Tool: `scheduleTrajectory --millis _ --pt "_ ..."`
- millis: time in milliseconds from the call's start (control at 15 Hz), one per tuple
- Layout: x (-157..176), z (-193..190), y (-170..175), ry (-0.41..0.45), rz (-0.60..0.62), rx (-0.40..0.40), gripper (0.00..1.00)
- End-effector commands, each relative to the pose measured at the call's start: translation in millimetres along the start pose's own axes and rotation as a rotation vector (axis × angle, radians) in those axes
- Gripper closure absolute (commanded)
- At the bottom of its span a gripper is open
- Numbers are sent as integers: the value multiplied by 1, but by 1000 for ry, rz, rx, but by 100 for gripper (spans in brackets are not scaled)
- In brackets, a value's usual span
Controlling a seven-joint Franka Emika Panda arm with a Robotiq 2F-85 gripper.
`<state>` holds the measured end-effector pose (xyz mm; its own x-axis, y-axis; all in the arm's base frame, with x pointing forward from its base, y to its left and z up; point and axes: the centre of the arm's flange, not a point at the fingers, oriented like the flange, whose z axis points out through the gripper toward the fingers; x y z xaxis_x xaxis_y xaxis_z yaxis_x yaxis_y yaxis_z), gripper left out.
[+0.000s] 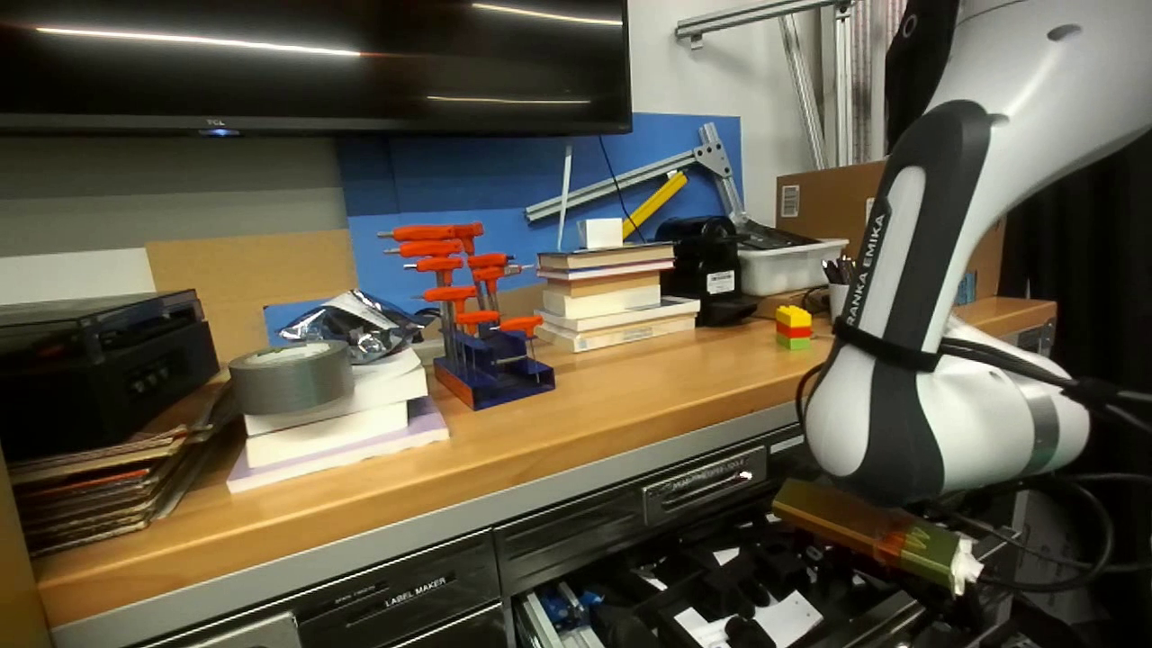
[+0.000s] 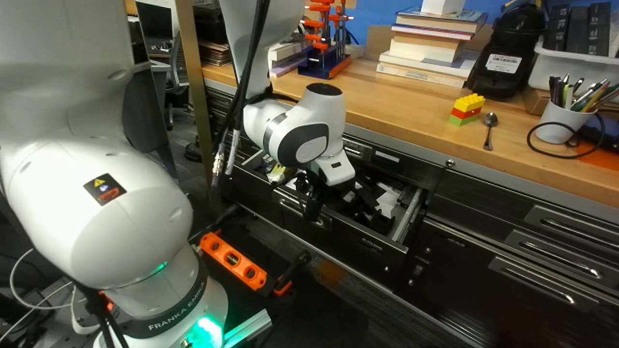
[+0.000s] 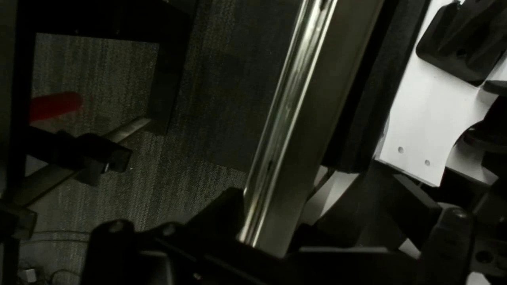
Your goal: Pick up the black objects from the table, put them in the drawer and close the drawer.
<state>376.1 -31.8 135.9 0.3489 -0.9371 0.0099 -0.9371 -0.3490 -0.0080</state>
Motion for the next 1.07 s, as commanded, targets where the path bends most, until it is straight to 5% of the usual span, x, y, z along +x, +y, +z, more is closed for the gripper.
scheduleTrajectory --millis 0,1000 --pt "7 7 -2 51 -13 87 0" --pt "55 -9 -84 152 -304 233 0"
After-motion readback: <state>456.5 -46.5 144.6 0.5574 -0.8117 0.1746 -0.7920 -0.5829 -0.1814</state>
